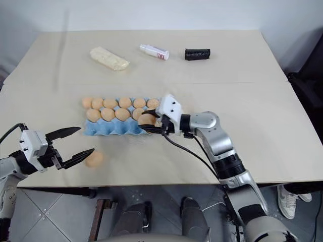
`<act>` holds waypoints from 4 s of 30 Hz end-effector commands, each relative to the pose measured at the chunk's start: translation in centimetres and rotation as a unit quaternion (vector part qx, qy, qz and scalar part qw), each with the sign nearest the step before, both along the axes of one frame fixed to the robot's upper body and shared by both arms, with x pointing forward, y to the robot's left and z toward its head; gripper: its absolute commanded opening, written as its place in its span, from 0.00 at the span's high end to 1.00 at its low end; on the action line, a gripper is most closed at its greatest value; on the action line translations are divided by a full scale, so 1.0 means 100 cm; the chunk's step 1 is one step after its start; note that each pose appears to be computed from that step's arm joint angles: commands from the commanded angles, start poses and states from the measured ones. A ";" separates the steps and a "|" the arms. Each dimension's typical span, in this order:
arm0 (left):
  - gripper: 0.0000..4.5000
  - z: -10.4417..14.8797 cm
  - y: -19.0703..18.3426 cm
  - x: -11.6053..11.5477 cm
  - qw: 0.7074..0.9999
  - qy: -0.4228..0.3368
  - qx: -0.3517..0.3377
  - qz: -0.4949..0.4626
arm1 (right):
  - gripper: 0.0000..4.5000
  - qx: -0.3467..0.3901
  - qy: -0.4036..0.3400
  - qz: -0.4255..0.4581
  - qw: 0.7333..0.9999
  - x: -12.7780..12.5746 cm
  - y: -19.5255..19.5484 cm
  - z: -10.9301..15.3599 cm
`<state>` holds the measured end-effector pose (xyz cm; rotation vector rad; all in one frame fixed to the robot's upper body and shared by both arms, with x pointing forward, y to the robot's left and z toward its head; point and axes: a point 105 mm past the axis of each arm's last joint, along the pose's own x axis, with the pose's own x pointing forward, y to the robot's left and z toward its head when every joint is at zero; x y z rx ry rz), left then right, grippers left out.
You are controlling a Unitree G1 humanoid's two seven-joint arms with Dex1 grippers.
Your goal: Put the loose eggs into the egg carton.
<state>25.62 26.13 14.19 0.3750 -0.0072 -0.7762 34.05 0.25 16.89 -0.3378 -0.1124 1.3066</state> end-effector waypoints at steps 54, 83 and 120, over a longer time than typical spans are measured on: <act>0.00 0.002 -0.042 0.006 0.999 -0.019 -0.010 -0.044 | 0.00 0.005 0.014 -0.232 0.973 0.058 -0.099 -0.024; 0.00 -0.015 0.041 -0.040 0.986 -0.001 -0.054 0.160 | 0.60 0.012 -0.009 0.000 1.000 0.002 0.083 0.022; 0.00 -0.012 -0.010 -0.018 0.999 0.022 -0.034 0.026 | 0.00 0.044 -0.060 0.003 0.997 -0.042 -0.106 -0.024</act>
